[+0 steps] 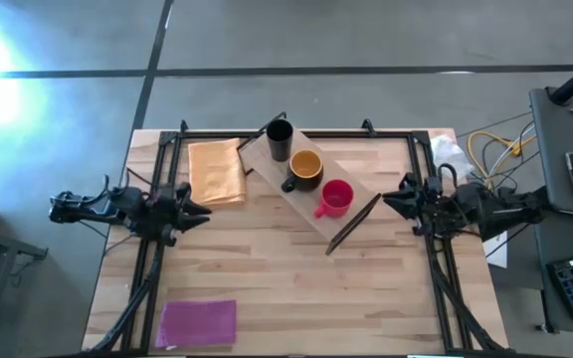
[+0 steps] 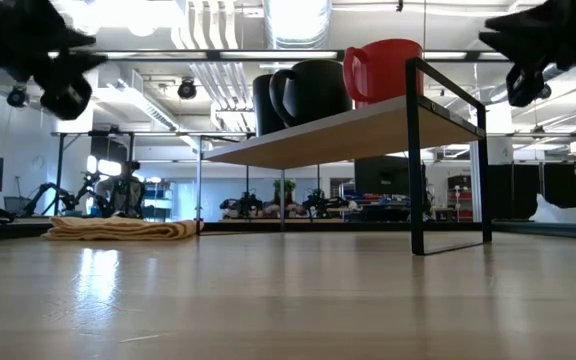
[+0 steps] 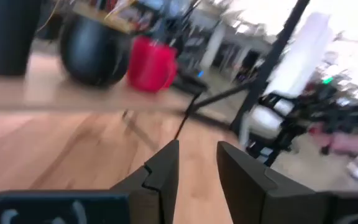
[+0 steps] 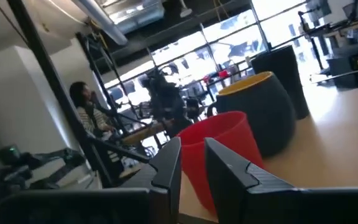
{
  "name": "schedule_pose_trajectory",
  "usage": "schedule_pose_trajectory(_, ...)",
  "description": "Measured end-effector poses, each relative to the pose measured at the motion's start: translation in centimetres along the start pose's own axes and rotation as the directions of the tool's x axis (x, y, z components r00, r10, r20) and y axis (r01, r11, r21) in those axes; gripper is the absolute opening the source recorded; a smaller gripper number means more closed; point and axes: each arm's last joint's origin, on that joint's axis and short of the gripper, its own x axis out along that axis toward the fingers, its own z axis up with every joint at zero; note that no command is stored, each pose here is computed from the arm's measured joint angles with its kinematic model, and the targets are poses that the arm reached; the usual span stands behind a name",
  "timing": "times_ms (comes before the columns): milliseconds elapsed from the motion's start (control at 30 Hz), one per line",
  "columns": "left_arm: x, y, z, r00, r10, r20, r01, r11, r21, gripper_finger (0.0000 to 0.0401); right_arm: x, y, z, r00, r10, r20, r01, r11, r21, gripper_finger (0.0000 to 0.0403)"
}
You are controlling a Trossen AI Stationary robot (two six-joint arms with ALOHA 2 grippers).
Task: Stack small to large cups/mugs on shelf
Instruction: Return to Home Position
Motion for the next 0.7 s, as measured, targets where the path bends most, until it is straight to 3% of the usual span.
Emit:
schedule_pose_trajectory(167,0.0,0.7,-1.2,0.989,0.118,-0.093,-0.122,0.992,-0.044,0.0095,-0.1,-0.5,-0.6,0.991,-0.109,-0.077,0.108,0.994,-0.021,0.0063)
schedule_pose_trajectory(267,-0.1,1.1,-1.9,0.976,0.163,-0.144,-0.178,0.980,-0.093,0.0095,-0.2,-0.7,-1.0,0.982,-0.142,-0.124,0.150,0.987,0.054,0.0063)
schedule_pose_trajectory(500,0.0,1.2,-2.4,0.972,0.164,-0.166,-0.176,0.982,-0.064,0.0095,-0.1,-0.4,-0.9,0.992,-0.053,-0.114,0.059,0.997,0.048,0.0063)
schedule_pose_trajectory(600,0.3,1.5,-3.1,0.973,0.164,-0.163,-0.179,0.981,-0.079,0.0095,0.0,-0.7,-1.8,0.991,-0.053,-0.122,0.059,0.997,0.048,0.0063)
schedule_pose_trajectory(700,0.7,1.7,-3.6,0.977,0.163,-0.134,-0.176,0.980,-0.094,0.0095,0.3,-1.0,-3.2,0.997,0.019,-0.076,-0.015,0.999,0.051,0.0063)
